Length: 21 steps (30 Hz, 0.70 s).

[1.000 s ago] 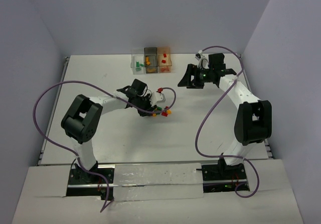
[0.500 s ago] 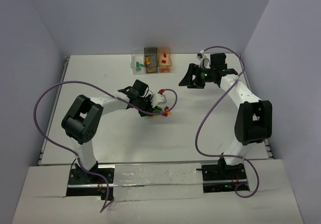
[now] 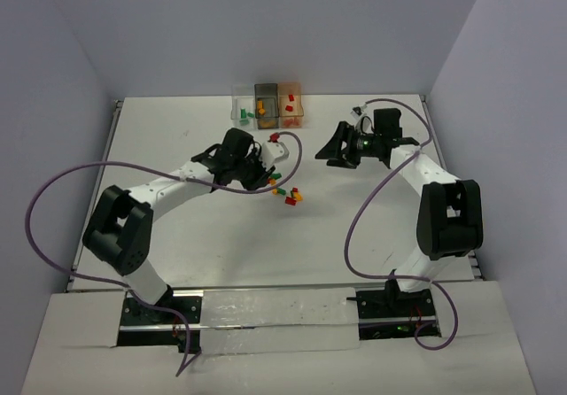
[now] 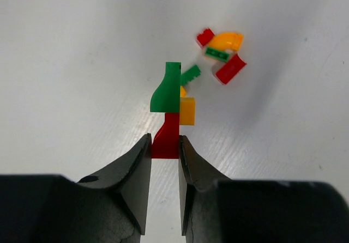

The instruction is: Sort the legos into containers by color

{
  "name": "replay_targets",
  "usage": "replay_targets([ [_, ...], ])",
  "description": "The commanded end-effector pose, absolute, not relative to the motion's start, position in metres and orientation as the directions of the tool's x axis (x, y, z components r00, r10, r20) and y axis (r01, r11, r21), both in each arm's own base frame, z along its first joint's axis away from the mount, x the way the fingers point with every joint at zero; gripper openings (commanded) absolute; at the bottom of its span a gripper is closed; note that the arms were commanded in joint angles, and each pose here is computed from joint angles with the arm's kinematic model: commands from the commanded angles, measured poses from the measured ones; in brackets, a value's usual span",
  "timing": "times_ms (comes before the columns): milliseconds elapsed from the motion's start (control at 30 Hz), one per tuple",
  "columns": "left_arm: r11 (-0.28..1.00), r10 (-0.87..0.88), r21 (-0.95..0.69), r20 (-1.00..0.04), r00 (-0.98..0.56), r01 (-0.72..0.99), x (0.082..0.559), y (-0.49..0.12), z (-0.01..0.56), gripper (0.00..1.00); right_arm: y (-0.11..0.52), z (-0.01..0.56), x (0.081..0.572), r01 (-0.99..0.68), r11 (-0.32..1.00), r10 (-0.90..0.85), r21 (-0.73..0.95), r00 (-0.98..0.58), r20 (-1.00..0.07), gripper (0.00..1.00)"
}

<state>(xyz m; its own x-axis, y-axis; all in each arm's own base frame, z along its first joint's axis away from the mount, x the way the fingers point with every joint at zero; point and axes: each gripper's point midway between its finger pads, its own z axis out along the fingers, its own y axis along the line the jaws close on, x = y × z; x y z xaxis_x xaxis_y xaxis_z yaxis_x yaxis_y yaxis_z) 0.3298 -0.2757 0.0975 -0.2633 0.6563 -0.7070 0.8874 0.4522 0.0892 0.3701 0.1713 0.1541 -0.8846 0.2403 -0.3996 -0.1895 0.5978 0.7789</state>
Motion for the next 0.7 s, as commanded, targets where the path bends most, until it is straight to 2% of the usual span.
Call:
replay_targets([
  [0, 0.618, 0.514, 0.09, -0.798, -0.315, 0.781, 0.344, -0.278, 0.149, 0.0, 0.197, 0.206, 0.367, -0.294, 0.444, 0.268, 0.847, -0.858, -0.438, 0.7],
  [167, 0.69, 0.426, 0.073, -0.845, -0.323, 0.72, 0.35, -0.279, 0.182, 0.0, 0.231, 0.213, 0.356, -0.322, 0.325, 0.211, 0.889, -0.892, -0.4, 0.69],
  [300, 0.689, 0.386, 0.029, -0.86, -0.334, 0.724, 0.345, -0.288, 0.198, 0.0, 0.254, 0.216, 0.349, -0.315, 0.247, 0.164, 0.917, -0.919, -0.36, 0.67],
  [667, 0.677, 0.341, -0.027, -0.874, -0.346, 0.736, 0.341, -0.3, 0.218, 0.0, 0.286, 0.202, 0.347, -0.34, 0.253, 0.081, 0.906, -0.925, -0.37, 0.64],
])
